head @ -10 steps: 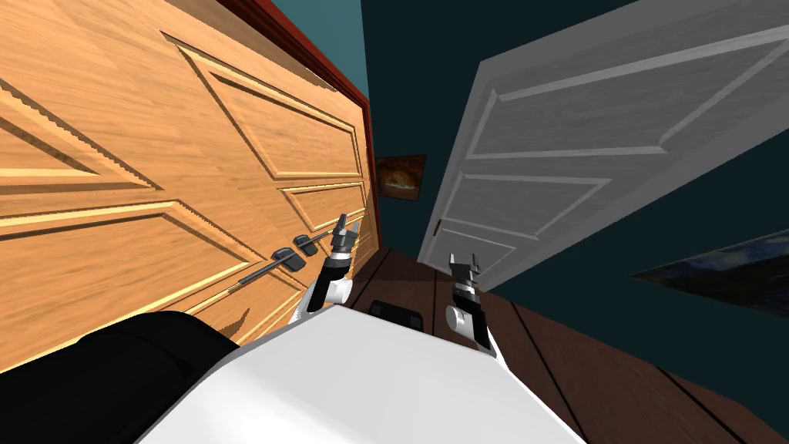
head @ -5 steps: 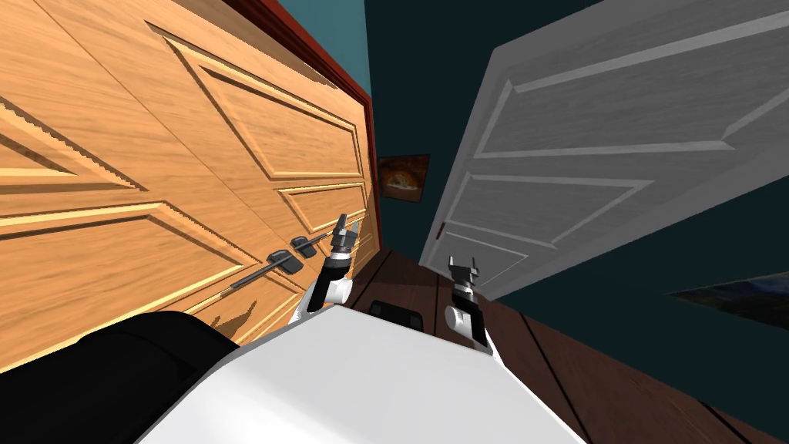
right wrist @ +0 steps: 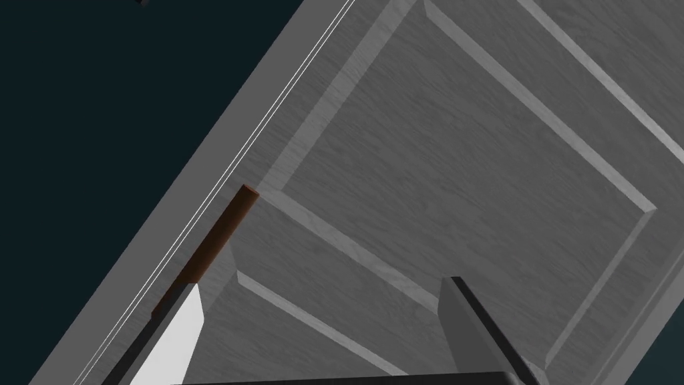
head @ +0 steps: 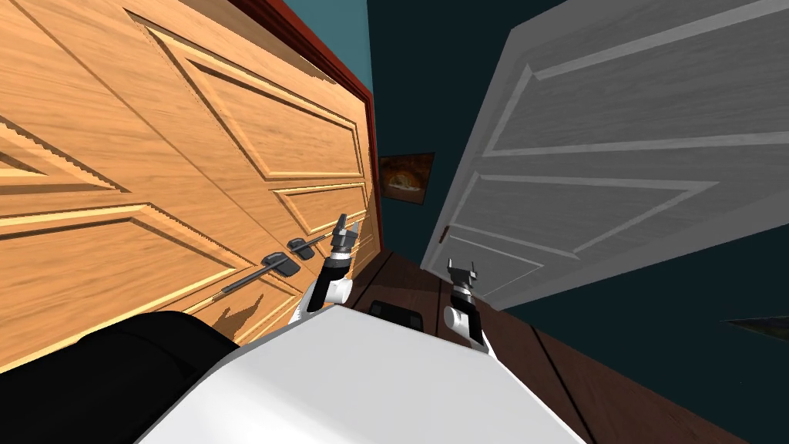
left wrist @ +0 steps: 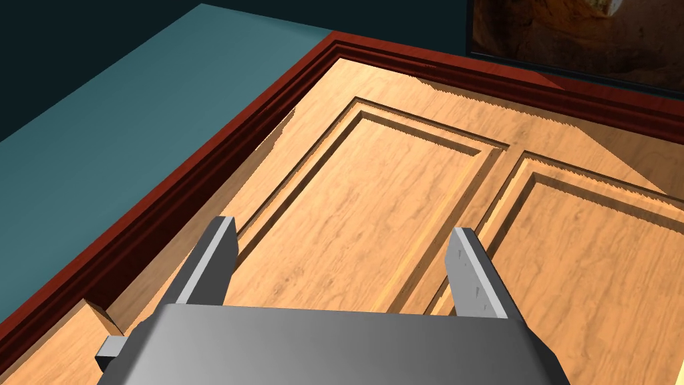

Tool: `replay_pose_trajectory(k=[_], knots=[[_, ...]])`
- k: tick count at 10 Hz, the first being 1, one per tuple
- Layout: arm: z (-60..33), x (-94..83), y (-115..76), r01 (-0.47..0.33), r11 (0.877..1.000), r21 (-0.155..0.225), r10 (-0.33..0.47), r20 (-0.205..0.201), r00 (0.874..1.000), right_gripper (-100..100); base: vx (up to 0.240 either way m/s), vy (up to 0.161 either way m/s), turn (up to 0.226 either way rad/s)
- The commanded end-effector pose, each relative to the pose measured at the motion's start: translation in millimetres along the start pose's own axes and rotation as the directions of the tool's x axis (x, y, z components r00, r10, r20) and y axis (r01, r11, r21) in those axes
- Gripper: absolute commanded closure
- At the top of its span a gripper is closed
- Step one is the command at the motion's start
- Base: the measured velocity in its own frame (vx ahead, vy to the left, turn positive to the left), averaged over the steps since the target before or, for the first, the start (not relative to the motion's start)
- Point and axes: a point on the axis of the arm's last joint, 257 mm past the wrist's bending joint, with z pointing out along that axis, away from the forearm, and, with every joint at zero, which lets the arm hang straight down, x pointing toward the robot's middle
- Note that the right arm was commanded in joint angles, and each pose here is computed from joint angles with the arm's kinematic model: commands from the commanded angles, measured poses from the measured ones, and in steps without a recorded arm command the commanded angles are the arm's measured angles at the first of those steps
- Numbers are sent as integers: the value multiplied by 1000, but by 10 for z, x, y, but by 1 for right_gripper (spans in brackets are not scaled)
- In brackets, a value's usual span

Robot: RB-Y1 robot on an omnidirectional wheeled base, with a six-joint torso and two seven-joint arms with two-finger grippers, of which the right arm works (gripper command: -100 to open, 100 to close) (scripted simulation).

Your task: Pull the door open

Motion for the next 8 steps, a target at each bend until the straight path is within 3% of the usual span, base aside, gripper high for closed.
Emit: replay_pose_trajectory(k=[1,4,8], knots=[[-25,-109,-36,-46,999,0,46,23,999,-100,95,-19,55],[-63,-308,-100,-124,992,-6,124,66,990,-100,96,-22,75],[-123,-556,-173,-217,976,-24,219,120,968,-100,93,-25,62]])
